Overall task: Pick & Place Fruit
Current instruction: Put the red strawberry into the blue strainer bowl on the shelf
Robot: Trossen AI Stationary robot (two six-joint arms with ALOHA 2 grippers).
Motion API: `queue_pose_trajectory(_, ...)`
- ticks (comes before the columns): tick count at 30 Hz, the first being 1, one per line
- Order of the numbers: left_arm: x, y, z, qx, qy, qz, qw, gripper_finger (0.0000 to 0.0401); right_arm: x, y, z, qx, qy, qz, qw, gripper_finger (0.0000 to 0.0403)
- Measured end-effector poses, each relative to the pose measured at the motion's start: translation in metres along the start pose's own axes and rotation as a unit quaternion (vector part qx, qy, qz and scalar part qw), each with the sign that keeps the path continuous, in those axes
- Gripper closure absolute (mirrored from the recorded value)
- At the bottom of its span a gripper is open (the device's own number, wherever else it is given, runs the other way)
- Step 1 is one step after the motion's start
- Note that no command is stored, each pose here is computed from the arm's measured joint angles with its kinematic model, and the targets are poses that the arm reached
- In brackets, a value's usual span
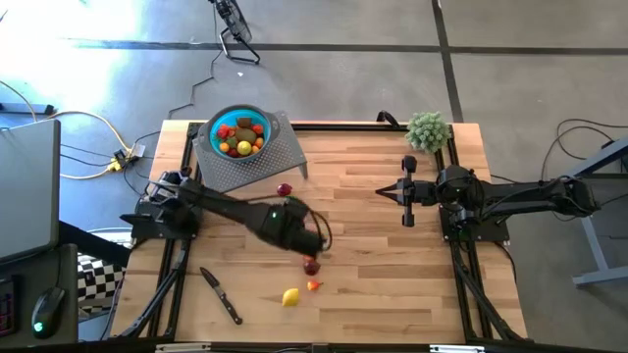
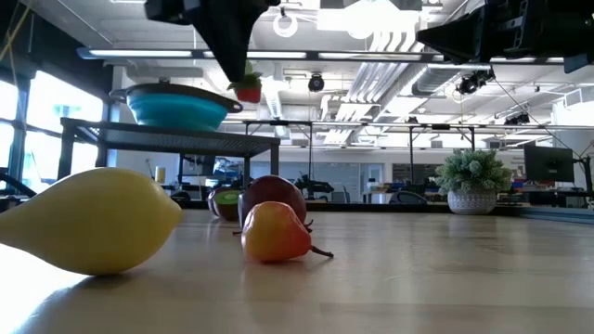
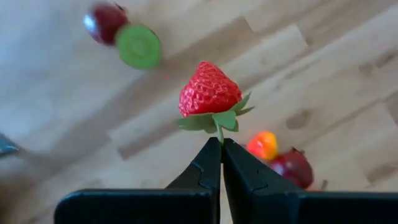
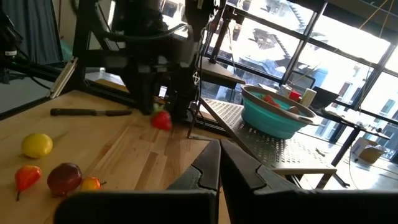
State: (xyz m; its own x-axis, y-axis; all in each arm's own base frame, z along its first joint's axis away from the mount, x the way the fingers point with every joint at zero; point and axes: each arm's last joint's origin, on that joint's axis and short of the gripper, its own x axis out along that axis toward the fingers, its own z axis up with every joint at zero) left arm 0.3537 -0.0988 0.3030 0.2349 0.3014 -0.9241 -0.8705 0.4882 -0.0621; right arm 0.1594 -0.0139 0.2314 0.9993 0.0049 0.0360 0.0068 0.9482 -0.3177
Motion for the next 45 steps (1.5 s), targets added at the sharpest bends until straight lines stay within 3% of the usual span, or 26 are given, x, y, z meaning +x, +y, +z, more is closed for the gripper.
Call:
queue_pose_trajectory(9,-0.029,0.028,0.061,0.045,-0.019,0.045,0.998,0.0400,0.000,0.000,0.000,0.000,0.001,0.001,1.000,0.0401)
queue_pose_trajectory(13,-0.042,0.039,0.087,0.065,-0.042,0.028,0.997,0.0400,0.000,0.000,0.000,0.000,0.002,0.001,1.000,0.0401)
queue_pose_trajectory(24,-0.065,0.099,0.143,0.028,-0.088,0.039,0.995,0.0401,0.000,0.000,-0.001,0.001,0.007,0.002,1.000,0.0400)
queue_pose_trajectory(39,-0.059,0.168,0.196,-0.022,-0.076,0.074,0.994,0.0401,0.000,0.001,-0.003,0.000,0.016,0.002,1.000,0.0400)
queue_pose_trajectory(45,-0.039,0.192,0.209,-0.051,-0.028,0.082,0.995,0.0401,0.000,0.001,-0.005,0.001,0.026,0.006,1.000,0.0400)
